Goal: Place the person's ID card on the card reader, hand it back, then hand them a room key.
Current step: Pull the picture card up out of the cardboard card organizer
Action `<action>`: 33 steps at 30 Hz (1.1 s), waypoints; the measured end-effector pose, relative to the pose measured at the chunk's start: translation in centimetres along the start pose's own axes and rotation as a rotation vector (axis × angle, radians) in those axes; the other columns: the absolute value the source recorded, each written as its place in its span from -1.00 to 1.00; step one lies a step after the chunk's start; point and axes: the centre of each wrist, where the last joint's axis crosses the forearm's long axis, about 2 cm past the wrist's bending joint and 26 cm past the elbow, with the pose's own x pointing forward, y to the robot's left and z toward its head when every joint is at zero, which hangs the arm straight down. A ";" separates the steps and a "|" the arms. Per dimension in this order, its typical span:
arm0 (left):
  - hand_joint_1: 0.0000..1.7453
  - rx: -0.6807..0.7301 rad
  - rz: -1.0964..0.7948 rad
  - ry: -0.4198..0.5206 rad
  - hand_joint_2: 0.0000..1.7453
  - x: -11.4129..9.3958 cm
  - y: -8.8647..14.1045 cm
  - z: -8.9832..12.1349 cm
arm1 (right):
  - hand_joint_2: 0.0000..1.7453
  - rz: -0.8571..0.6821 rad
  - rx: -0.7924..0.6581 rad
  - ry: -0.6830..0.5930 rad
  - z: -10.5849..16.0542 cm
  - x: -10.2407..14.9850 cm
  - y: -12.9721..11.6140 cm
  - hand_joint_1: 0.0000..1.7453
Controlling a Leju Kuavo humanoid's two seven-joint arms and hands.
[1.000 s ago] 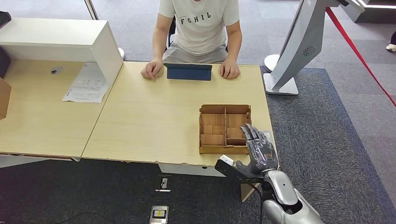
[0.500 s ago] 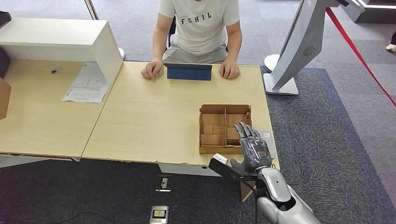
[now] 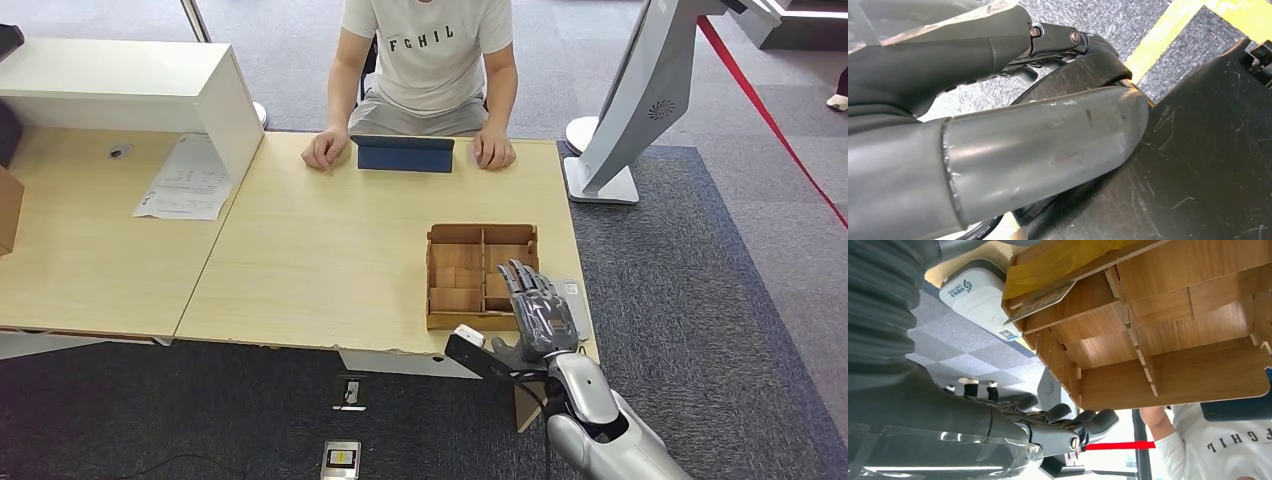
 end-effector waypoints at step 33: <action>-1.00 0.001 -0.007 0.001 -1.00 -0.1 0.1 0.0 | 1.00 0.007 0.024 0.047 -0.2 -1.5 0.6 -1.00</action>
